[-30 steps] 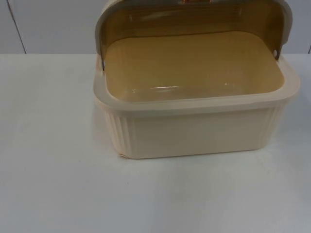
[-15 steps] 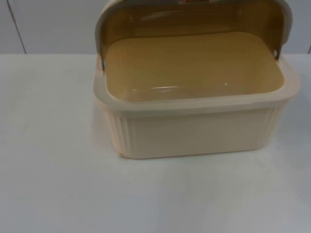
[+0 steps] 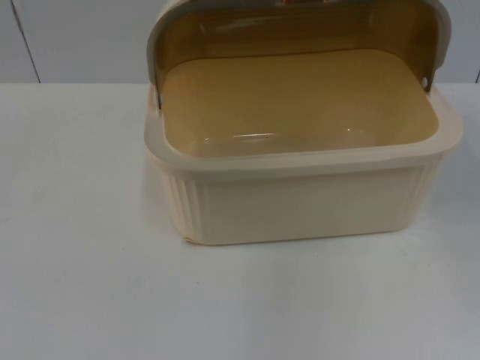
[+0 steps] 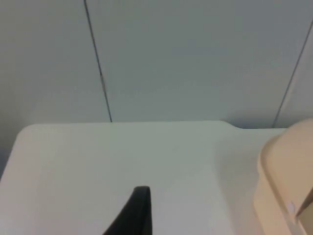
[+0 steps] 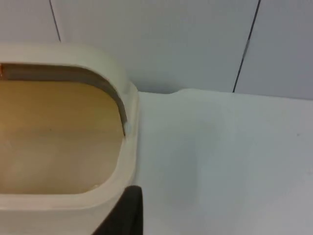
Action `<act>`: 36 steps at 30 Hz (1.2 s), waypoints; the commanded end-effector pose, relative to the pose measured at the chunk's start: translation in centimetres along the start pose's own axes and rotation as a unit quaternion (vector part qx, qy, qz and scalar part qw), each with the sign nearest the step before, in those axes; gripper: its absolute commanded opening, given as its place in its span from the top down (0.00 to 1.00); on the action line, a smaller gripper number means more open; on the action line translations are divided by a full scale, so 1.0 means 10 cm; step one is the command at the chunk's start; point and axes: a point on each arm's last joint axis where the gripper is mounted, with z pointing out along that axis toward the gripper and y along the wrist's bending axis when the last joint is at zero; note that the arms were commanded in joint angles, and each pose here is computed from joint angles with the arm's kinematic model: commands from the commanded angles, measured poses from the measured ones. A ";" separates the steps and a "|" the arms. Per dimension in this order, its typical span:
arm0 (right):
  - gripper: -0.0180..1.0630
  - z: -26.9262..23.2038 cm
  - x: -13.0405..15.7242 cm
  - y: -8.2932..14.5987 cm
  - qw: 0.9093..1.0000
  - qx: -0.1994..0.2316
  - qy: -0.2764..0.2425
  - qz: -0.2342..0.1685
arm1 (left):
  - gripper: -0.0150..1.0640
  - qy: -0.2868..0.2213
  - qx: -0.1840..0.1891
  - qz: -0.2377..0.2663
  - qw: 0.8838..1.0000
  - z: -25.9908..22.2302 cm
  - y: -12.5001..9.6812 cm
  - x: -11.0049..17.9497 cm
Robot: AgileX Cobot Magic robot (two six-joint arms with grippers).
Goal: Open the box lid with the left hand, place the block into the box with the right hand, then close the box lid with the left hand.
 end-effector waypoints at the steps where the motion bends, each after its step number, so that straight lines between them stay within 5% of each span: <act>1: 0.01 0.05 -0.04 0.00 1.000 0.000 -0.010 0.012 | 0.02 -0.002 -0.013 -0.005 1.000 -0.05 0.03 -0.01; 10: 0.01 0.67 0.05 0.02 0.995 0.009 0.089 0.043 | 0.02 -0.021 -0.024 0.006 0.999 -0.23 0.07 -0.01; 14: 0.01 1.00 0.17 -0.16 0.983 0.043 0.136 0.116 | 0.02 -0.025 -0.028 0.009 0.999 -0.28 0.09 0.00; 17: 0.01 1.17 0.22 -0.23 0.978 0.052 0.153 0.129 | 0.02 -0.024 -0.030 0.013 0.999 -0.26 0.09 0.01; 21: 0.01 1.43 0.39 -0.31 0.966 0.068 0.209 0.138 | 0.02 -0.024 -0.027 0.015 0.999 -0.20 0.08 0.07; 26: 0.01 1.73 0.81 -0.36 0.934 0.092 0.291 0.184 | 0.02 -0.024 -0.024 0.014 0.999 -0.17 0.08 0.10; 32: 0.01 1.86 1.28 -0.37 0.913 0.131 0.330 0.200 | 0.02 -0.025 -0.025 0.012 0.999 -0.17 0.08 0.10; 36: 0.01 1.95 1.47 -0.40 0.907 0.151 0.350 0.178 | 0.02 -0.025 -0.025 0.012 0.999 -0.17 0.08 0.10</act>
